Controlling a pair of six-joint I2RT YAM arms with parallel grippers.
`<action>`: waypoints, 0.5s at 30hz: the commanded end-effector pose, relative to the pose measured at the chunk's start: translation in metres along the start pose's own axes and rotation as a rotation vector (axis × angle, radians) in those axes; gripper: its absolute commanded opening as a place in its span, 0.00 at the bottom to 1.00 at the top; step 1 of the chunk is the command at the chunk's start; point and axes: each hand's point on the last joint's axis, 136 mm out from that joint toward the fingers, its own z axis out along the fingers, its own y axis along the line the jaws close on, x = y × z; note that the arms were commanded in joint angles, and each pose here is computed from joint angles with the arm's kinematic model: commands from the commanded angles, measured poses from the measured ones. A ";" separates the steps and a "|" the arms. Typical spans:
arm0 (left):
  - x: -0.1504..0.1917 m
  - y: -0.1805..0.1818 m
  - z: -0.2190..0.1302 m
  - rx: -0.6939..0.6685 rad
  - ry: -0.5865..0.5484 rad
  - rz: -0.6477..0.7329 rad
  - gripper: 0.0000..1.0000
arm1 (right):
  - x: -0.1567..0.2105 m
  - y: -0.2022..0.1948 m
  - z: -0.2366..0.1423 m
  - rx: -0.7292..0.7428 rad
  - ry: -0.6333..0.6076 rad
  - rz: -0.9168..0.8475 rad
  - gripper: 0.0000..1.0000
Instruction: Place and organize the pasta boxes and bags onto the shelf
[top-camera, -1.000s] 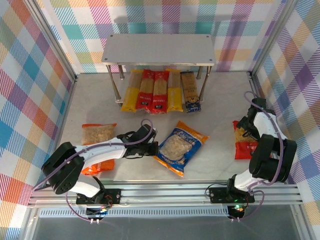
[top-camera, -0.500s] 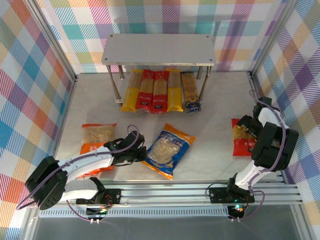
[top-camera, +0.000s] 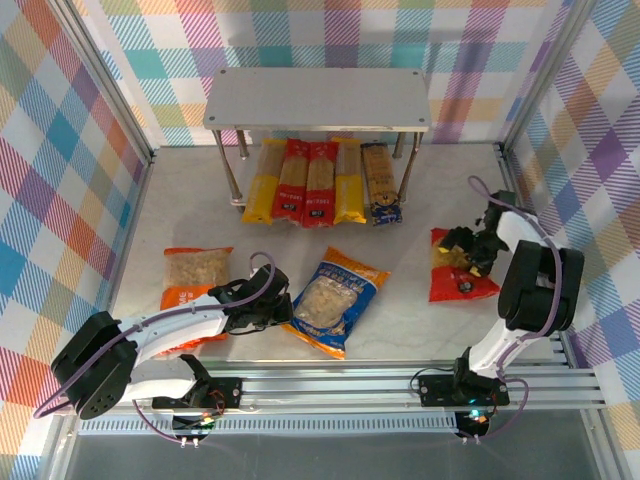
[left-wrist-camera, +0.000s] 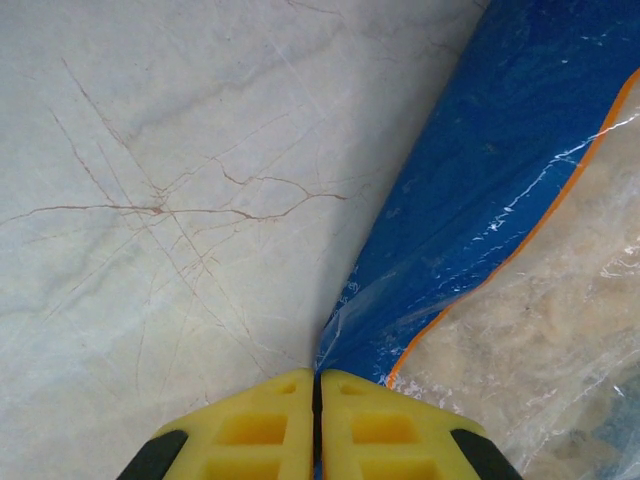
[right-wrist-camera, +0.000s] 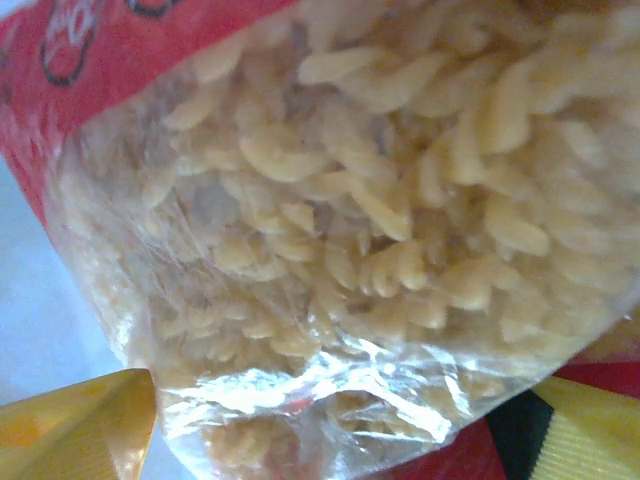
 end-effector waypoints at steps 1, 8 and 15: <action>-0.012 -0.005 -0.005 0.011 -0.048 -0.044 0.09 | 0.046 0.015 0.015 -0.054 0.161 -0.023 0.86; -0.015 -0.006 -0.005 0.010 -0.056 -0.040 0.10 | 0.086 0.029 0.014 -0.063 0.209 -0.083 0.86; -0.022 -0.014 -0.006 0.037 -0.081 -0.039 0.10 | 0.129 0.040 0.020 -0.018 0.285 -0.174 0.86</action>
